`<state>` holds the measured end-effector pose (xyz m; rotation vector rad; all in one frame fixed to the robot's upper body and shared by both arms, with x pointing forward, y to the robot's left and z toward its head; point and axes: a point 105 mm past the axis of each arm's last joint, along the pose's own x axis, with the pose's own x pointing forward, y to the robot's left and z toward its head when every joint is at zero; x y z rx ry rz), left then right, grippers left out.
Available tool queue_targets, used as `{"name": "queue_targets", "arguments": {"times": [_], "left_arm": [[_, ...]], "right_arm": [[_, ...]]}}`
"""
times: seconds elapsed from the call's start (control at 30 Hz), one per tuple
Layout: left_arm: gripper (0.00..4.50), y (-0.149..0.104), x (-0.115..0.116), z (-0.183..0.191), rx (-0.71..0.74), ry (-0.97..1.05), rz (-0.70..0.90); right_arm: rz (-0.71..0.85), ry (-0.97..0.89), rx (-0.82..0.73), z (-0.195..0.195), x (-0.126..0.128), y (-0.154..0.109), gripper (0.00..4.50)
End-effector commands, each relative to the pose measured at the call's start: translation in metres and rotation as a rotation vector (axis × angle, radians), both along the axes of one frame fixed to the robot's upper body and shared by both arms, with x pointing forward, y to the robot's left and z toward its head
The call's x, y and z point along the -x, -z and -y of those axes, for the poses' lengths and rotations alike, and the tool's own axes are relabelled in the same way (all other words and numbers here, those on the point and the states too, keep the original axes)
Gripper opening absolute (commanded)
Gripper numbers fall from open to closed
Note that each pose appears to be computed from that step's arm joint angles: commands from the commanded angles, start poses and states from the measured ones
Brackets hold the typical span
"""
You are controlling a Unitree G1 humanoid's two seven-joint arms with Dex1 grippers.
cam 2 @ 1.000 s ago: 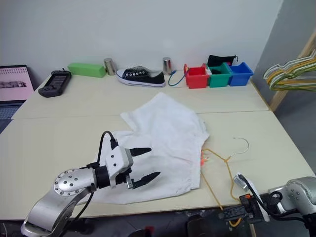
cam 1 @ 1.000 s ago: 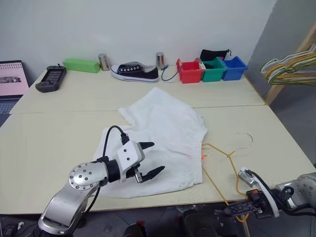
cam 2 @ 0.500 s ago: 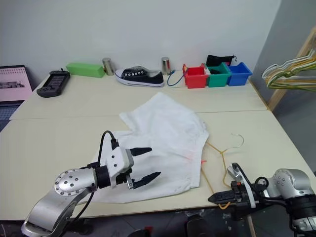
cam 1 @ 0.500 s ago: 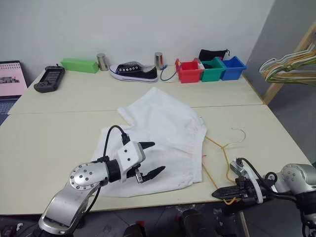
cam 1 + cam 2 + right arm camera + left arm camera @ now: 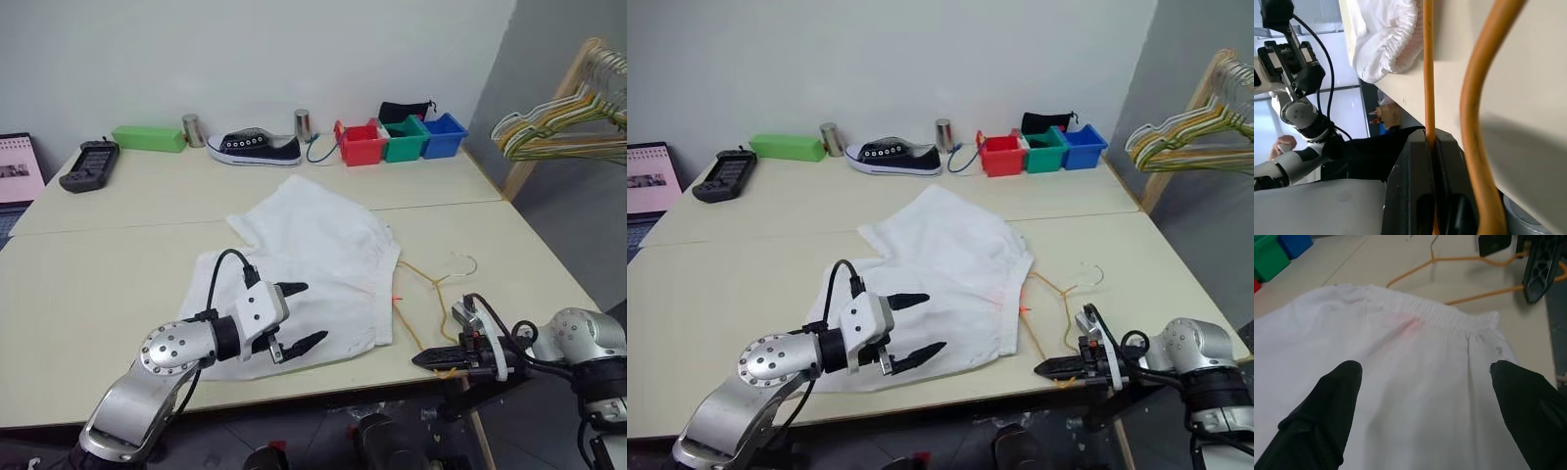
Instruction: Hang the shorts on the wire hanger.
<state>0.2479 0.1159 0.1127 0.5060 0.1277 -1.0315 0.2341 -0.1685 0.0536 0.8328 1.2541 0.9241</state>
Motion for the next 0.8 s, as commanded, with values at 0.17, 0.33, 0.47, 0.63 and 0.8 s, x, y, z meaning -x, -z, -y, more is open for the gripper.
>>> {"name": "queue_targets", "arguments": {"times": [0.17,0.33,0.47,0.63,0.8], "left_arm": [[4.44,-0.005,-0.005,-0.001,-0.023,0.000,0.059],[4.44,-0.007,-0.005,0.002,-0.027,0.021,0.070],[4.44,-0.009,-0.005,0.002,-0.023,0.022,0.075],[4.44,-0.009,-0.003,0.002,-0.024,0.023,0.076],[4.44,-0.010,-0.002,0.004,-0.015,0.014,0.081]], "right_arm": [[0.091,-0.054,-0.036,-0.005,-0.008,-0.027,0.00],[0.085,-0.036,-0.034,-0.003,-0.018,-0.029,0.00],[0.083,-0.041,-0.032,-0.002,-0.020,-0.034,0.00],[0.057,-0.074,-0.040,-0.001,-0.014,-0.039,0.00],[0.010,-0.128,-0.065,-0.002,-0.003,-0.044,0.00]]}}
